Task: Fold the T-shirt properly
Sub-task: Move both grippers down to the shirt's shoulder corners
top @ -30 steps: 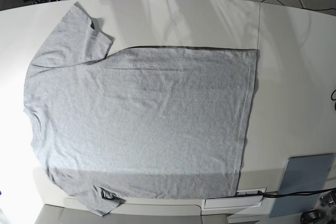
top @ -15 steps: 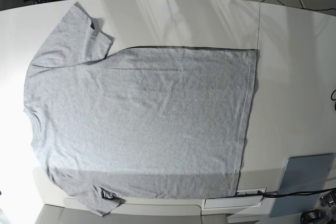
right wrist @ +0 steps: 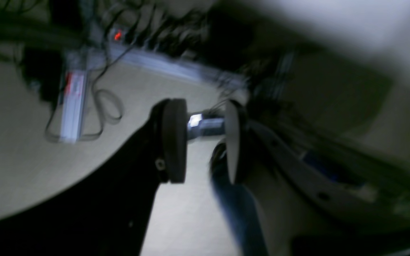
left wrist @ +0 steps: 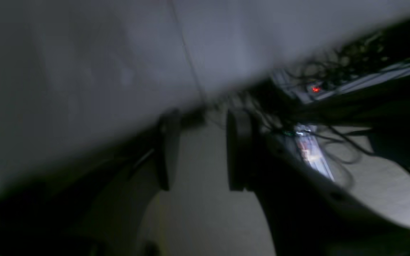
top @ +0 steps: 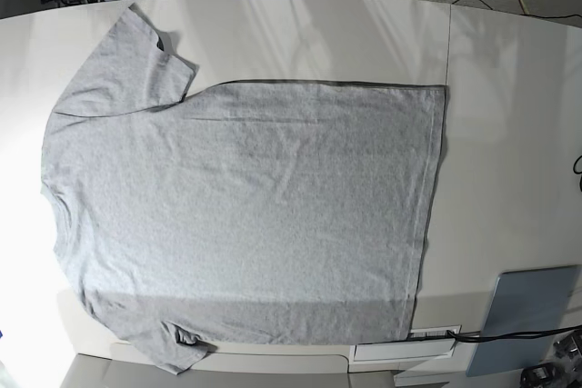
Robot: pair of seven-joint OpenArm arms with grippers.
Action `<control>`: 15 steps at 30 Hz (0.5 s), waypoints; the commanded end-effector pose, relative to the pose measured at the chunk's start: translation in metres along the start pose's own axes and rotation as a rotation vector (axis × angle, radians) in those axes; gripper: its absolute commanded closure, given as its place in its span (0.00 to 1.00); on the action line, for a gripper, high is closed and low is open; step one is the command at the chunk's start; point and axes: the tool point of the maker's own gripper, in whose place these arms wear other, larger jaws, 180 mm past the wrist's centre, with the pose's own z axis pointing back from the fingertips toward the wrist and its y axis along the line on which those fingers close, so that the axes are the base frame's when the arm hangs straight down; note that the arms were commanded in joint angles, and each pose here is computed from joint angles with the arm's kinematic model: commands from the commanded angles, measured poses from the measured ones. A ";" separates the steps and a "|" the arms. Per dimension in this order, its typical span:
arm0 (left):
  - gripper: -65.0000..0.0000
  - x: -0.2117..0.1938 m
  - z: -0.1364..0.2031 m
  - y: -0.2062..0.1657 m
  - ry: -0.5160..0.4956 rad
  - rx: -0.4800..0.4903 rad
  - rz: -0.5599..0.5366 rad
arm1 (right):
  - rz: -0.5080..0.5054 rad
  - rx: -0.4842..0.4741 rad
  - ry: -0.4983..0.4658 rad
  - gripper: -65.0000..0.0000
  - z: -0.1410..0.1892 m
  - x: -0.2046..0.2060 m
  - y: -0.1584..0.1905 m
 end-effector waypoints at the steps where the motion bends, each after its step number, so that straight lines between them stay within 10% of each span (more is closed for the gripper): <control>1: 0.64 0.024 0.001 0.006 -0.068 0.006 -0.059 | 0.029 -0.025 -0.045 0.71 0.006 0.019 -0.009; 7: 0.64 0.077 -0.028 0.016 -0.177 -0.038 -0.363 | 0.142 -0.110 -0.109 0.71 0.014 0.077 -0.028; 15: 0.64 0.086 -0.068 0.010 -0.198 -0.084 -0.492 | 0.164 -0.143 -0.111 0.71 0.018 0.100 -0.029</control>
